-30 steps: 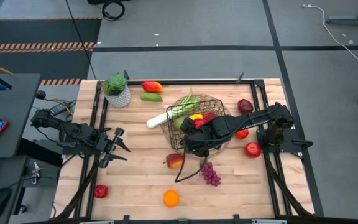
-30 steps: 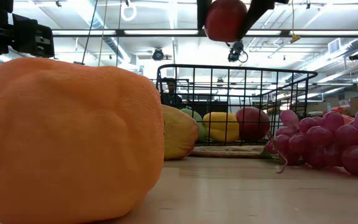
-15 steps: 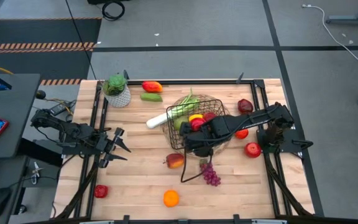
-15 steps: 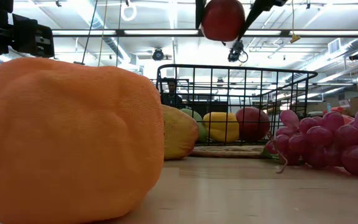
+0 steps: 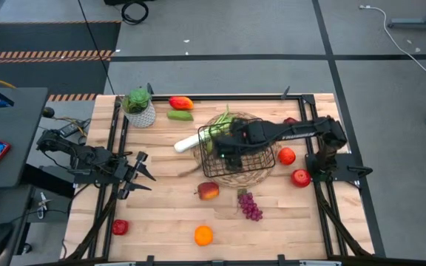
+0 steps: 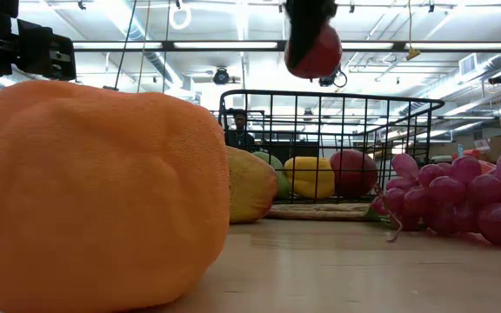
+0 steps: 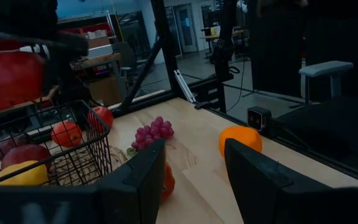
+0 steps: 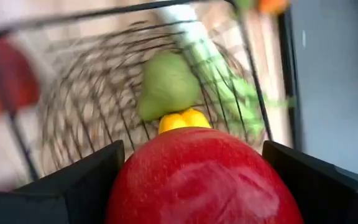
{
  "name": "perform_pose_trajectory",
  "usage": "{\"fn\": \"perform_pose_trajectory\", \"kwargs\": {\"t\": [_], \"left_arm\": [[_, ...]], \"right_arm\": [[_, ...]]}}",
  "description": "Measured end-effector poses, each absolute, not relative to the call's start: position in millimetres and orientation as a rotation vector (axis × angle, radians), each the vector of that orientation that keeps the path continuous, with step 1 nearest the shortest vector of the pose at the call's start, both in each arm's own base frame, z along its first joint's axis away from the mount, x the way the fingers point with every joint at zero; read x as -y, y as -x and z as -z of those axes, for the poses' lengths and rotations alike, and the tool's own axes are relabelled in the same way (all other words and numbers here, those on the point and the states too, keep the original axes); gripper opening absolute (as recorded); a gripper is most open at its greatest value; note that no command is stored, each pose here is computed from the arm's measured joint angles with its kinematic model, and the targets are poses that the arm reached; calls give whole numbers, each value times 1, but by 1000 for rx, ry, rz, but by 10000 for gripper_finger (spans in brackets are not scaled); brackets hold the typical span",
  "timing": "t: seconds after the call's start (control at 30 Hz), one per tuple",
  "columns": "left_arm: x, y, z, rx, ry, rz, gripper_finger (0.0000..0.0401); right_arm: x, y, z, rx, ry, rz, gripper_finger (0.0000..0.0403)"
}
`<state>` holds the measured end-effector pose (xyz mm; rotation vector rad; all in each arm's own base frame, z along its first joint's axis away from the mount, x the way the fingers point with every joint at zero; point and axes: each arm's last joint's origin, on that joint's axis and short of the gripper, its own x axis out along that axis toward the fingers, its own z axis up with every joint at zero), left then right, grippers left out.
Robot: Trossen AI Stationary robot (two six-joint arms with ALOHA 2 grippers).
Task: Build produce basket
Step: Put the apple into the wire basket
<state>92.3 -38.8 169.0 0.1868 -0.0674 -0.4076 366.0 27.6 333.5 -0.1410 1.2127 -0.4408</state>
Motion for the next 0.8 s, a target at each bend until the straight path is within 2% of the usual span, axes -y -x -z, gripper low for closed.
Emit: {"fn": "perform_pose_trajectory", "kwargs": {"t": [0.13,0.43,0.8], "left_arm": [[39,-92,-169,67,-187,408,172],[39,-92,-169,67,-186,408,172],[39,-92,-169,67,-187,408,172]], "right_arm": [[-17,-366,-333,-1173,-176,581,384],[-14,-376,-334,-1159,-841,506,384],[-13,-397,-345,-983,-1215,410,385]]}}
